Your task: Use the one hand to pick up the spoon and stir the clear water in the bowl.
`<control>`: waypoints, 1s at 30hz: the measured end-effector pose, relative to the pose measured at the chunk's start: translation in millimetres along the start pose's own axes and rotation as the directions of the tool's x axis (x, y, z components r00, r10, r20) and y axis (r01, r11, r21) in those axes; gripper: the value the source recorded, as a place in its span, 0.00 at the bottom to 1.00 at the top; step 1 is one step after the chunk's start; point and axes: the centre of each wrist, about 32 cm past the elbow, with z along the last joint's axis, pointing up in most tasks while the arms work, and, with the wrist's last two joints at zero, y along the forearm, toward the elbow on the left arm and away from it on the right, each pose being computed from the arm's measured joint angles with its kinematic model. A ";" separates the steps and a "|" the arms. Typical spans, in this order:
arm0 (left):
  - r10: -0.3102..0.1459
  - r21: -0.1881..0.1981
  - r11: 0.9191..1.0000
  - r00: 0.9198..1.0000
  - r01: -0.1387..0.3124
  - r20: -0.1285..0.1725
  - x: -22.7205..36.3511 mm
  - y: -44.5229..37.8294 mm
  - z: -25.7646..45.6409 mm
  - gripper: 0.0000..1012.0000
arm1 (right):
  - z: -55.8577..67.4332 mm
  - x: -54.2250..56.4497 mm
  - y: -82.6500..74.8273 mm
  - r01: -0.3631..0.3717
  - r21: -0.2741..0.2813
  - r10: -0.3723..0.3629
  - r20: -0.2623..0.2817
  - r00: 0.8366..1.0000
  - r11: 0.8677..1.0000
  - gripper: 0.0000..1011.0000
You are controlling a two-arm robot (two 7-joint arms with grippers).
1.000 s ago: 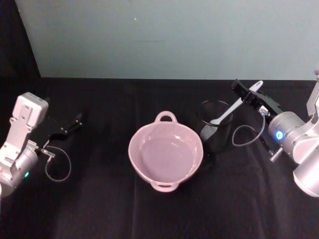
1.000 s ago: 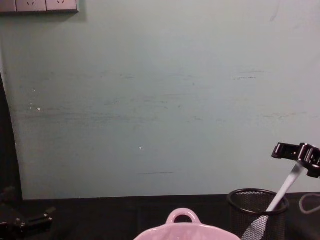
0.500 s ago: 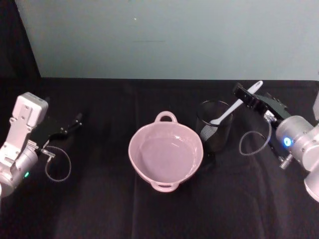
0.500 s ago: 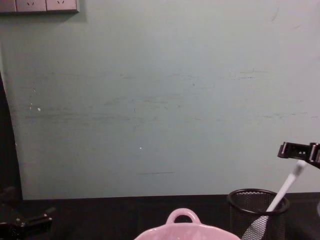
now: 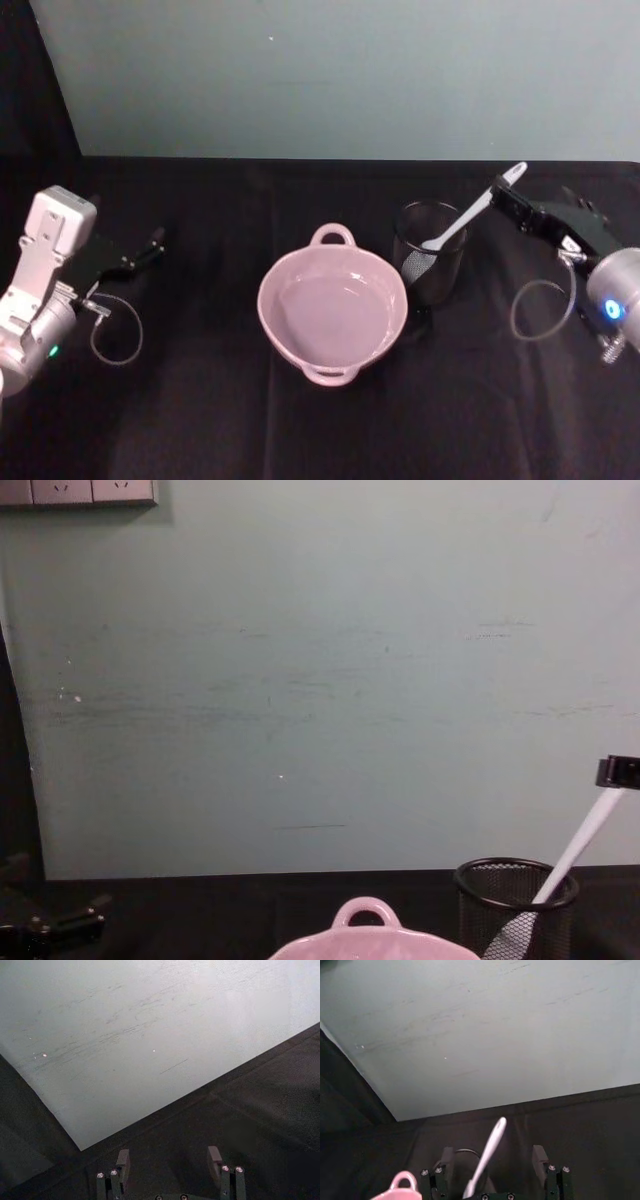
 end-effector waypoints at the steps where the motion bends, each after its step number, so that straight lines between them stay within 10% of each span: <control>1: 0.000 0.000 1.000 1.000 0.000 0.000 0.0 0.0 0.0 1.00 | -0.2 0.7 -1.7 0.002 -0.002 -0.002 0.006 1.000 1.000 0.99; 30: 0.000 0.000 1.000 1.000 0.000 0.000 0.0 0.0 0.0 1.00 | -47.4 39.1 -14.4 0.089 0.001 -0.088 0.115 0.989 0.996 0.99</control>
